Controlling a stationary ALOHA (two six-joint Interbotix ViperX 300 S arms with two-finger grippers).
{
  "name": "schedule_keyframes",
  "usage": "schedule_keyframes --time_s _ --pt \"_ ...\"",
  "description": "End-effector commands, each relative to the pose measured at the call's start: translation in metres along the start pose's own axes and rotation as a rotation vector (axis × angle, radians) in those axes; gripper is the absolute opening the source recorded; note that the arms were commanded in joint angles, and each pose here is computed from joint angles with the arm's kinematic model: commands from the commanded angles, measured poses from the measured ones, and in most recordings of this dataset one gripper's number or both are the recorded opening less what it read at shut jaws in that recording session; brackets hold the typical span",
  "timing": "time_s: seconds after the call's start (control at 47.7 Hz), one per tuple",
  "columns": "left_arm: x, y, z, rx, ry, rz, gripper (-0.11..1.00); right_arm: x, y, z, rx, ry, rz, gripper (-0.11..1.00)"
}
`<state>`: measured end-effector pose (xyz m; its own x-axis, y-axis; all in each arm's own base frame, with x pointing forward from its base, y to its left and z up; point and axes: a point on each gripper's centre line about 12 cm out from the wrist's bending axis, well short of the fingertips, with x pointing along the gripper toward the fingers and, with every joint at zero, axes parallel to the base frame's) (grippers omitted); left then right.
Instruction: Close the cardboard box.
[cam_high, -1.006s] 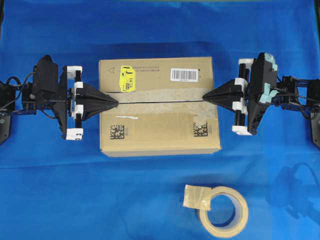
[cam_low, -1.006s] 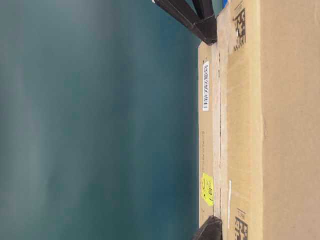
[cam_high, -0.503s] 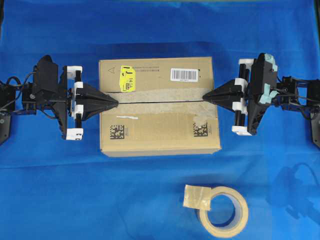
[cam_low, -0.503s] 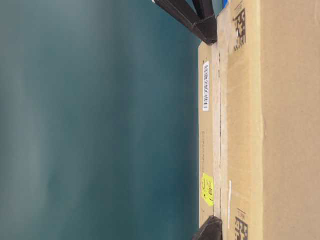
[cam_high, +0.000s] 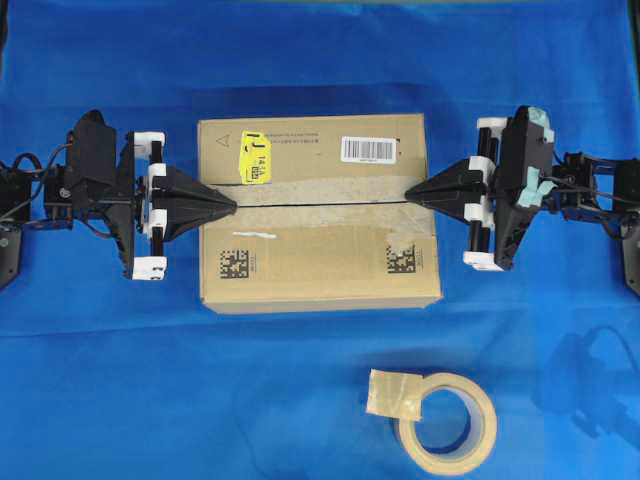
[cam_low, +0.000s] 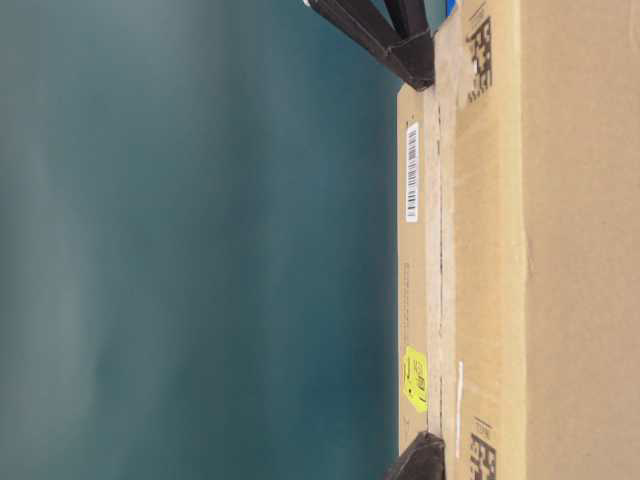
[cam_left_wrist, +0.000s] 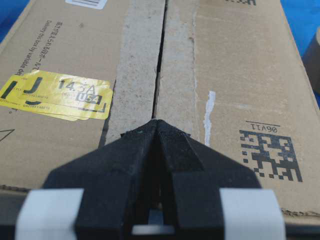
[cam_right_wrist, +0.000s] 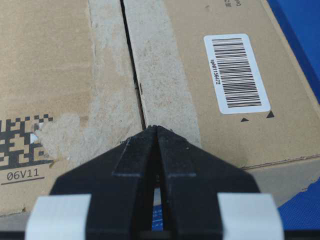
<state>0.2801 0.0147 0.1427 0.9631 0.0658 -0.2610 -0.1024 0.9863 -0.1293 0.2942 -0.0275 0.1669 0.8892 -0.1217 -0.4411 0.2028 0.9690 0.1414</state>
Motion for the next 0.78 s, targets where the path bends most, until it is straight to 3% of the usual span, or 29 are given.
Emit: schedule_keyframes --time_s 0.0,0.754 --pt "0.0021 -0.0009 0.0037 -0.003 -0.011 -0.002 0.0 0.0004 0.0027 0.0092 0.0 -0.027 0.008 0.0" --pt "0.0021 -0.0026 0.0035 -0.001 -0.01 -0.008 0.0 0.0004 0.0026 0.0086 0.002 -0.022 0.007 0.0"
